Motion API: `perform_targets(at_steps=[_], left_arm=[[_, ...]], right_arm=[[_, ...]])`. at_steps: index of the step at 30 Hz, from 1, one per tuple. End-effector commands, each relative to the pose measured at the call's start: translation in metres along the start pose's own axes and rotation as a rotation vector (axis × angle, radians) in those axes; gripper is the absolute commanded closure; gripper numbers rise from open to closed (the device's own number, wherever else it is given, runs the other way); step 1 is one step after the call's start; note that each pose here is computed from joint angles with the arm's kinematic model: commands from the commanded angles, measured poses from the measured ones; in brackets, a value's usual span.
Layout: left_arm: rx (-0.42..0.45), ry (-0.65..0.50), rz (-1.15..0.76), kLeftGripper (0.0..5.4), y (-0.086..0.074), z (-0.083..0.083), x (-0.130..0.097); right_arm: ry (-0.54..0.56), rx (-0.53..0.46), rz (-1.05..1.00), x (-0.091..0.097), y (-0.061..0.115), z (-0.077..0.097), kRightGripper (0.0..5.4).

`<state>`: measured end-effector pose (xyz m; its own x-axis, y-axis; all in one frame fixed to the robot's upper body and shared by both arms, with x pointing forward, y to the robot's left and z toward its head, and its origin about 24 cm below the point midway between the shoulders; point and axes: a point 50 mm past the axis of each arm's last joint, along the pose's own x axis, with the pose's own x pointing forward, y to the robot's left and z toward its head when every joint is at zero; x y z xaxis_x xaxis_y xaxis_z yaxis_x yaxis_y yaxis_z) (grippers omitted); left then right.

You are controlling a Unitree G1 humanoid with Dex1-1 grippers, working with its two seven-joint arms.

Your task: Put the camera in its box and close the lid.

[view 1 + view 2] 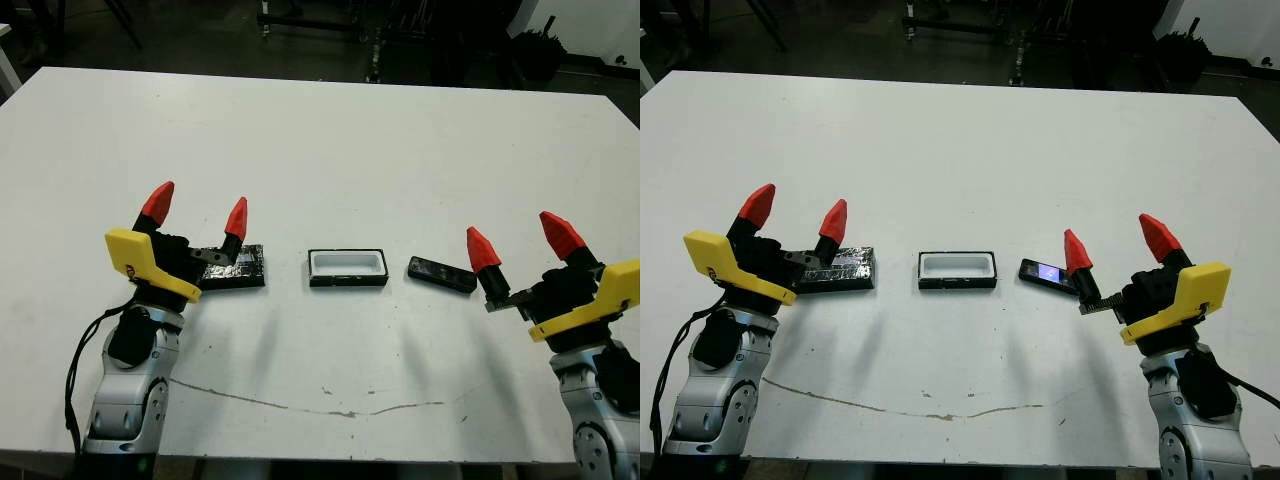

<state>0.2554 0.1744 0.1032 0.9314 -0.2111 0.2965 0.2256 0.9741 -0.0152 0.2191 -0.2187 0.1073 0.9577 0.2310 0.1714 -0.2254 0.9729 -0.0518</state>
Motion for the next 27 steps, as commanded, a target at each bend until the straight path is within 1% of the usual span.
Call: perform_targets(at_steps=[1,8,10,12,16,20,22,24,27], left_arm=[[-0.006,0.02,0.002,0.0,-0.001,-0.002,-0.001],[-0.028,0.024,-0.006,0.0,-0.001,-0.004,-0.001],[-0.015,0.024,-0.004,0.0,-0.001,-0.003,-0.002],[-0.014,0.022,-0.001,0.0,-0.001,-0.002,-0.002],[-0.019,0.02,-0.002,0.0,-0.001,-0.003,-0.001],[-0.018,0.021,0.007,0.0,-0.001,-0.003,-0.001],[-0.023,0.02,0.007,0.0,-0.001,-0.003,-0.001],[-0.032,0.021,0.006,0.0,-0.001,-0.003,-0.001],[-0.027,0.023,0.007,0.0,-0.002,-0.003,-0.001]], right_arm=[[-0.004,0.002,0.007,0.0,-0.001,0.001,0.01],[0.003,-0.006,0.042,0.0,-0.003,0.001,0.01],[0.005,-0.04,0.061,0.001,-0.01,0.007,0.01],[0.004,-0.089,0.089,0.005,-0.02,0.017,0.01],[0.0,-0.19,0.189,0.019,-0.044,0.041,0.01],[0.051,-0.248,0.365,0.038,-0.069,0.061,0.01],[0.086,-0.278,0.427,0.049,-0.078,0.067,0.01],[0.139,-0.286,0.49,0.06,-0.082,0.07,0.01],[0.214,-0.28,0.583,0.075,-0.085,0.068,0.01]])
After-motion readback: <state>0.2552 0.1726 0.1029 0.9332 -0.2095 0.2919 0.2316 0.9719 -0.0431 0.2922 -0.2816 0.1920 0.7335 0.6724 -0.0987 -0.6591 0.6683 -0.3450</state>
